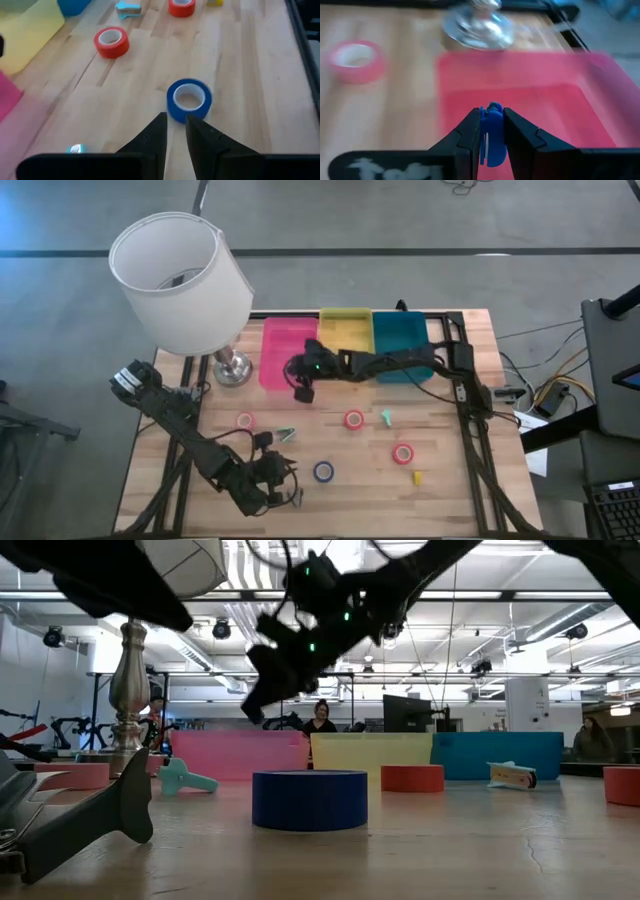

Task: Pick and place Stapler, Stapler remover, tape
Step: Put the blue stapler into the pink bin, then put the yellow stapler into the pink bin

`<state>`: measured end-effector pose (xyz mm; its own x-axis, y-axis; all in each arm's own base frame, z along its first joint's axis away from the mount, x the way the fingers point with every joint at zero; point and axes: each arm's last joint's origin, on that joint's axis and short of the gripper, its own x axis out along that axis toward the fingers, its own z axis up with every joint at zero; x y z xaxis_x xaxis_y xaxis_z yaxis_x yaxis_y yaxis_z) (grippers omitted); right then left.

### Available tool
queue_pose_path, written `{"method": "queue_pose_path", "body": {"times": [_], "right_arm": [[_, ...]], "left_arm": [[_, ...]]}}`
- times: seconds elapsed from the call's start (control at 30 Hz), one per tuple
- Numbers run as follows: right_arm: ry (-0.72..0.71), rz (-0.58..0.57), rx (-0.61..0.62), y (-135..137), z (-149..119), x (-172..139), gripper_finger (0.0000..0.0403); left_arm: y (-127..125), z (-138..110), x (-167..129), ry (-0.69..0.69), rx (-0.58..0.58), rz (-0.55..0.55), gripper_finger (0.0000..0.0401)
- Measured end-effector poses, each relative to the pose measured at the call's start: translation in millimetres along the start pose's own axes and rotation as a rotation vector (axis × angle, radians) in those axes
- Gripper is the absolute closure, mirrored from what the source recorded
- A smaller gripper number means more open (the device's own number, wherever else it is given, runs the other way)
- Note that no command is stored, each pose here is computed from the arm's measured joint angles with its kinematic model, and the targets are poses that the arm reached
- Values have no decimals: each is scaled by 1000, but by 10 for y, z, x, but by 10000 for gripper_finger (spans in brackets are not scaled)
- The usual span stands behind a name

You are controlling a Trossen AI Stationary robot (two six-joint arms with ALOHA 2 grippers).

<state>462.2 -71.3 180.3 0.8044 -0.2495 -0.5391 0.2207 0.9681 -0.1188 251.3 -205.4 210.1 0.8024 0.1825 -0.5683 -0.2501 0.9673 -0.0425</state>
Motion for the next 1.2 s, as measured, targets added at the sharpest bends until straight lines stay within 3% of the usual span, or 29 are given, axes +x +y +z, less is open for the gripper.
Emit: {"method": "queue_pose_path", "body": {"times": [0.13,0.5,0.97,1.2], "right_arm": [[46,-40,75,-194,-149,192,335],[70,-56,50,-288,-254,457,322],[-2,-26,-42,-176,18,379,210],[180,20,-75,32,91,44,200]], "left_arm": [[37,-76,19,5,-41,20,328],[98,-185,58,2,-120,44,328],[93,-177,58,-10,-130,45,328],[93,-177,58,-9,-129,45,328]]}}
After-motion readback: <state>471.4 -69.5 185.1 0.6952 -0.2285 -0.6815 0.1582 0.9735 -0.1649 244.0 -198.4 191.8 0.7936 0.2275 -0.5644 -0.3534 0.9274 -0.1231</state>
